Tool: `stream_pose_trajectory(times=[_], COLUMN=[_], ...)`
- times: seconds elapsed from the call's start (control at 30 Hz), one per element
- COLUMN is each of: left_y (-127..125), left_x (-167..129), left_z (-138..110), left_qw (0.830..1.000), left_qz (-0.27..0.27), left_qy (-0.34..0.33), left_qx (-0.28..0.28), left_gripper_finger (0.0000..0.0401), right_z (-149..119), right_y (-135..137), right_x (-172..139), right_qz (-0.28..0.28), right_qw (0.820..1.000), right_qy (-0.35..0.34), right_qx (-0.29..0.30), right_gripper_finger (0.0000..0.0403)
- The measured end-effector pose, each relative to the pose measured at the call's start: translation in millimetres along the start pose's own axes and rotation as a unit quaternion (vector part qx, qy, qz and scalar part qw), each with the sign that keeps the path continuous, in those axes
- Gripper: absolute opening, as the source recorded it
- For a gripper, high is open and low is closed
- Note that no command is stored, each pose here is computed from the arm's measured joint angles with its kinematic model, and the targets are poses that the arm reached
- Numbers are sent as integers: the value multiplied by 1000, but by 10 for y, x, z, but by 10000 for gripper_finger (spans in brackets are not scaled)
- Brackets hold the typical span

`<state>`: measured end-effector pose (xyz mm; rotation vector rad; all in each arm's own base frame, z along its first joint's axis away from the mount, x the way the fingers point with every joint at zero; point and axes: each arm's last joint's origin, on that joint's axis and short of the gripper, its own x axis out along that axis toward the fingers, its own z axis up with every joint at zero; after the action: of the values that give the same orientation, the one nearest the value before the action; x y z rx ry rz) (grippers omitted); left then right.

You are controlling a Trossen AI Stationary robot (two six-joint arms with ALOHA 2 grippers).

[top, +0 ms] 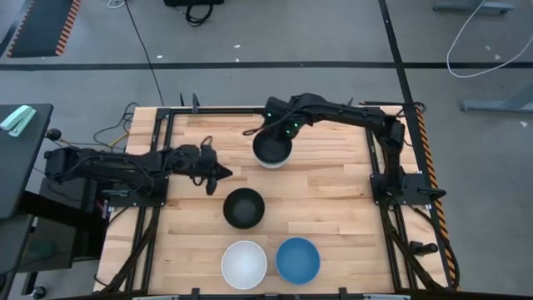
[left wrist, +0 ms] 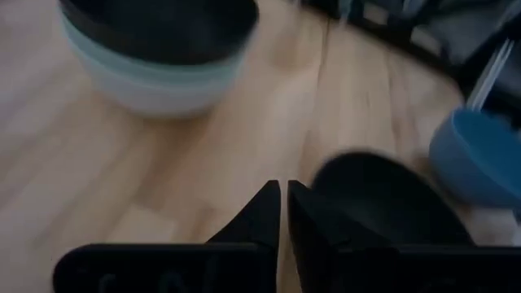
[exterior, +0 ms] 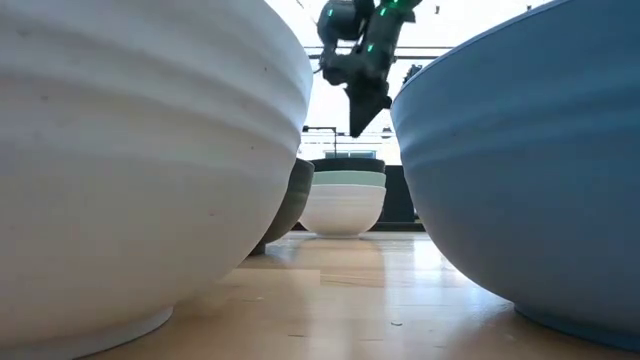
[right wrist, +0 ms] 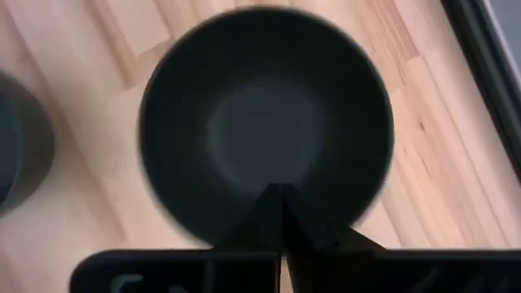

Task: Nest bowls inside each other
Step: Stack the black bowl on top of the black bowl

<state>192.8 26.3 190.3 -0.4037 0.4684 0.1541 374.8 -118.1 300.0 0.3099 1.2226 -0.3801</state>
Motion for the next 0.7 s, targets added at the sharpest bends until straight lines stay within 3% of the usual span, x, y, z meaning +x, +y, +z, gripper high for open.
stream_pose_trajectory(times=[0.17,0.33,0.7], left_y=[-185,-346,-615], left_x=[-103,-156,308], left_z=[230,413,431], left_qw=[997,987,944], left_qz=[13,32,69], left_qy=[80,158,323], left_qx=[-13,-28,4], left_gripper_finger=[35,37,42], right_z=[-219,-506,-1368], right_y=[259,492,811], right_x=[-389,-653,-507], right_qz=[-18,-3,-54], right_qw=[1000,999,998], right_qy=[-22,-43,-22], right_qx=[-1,3,7], right_gripper_finger=[14,18,37])
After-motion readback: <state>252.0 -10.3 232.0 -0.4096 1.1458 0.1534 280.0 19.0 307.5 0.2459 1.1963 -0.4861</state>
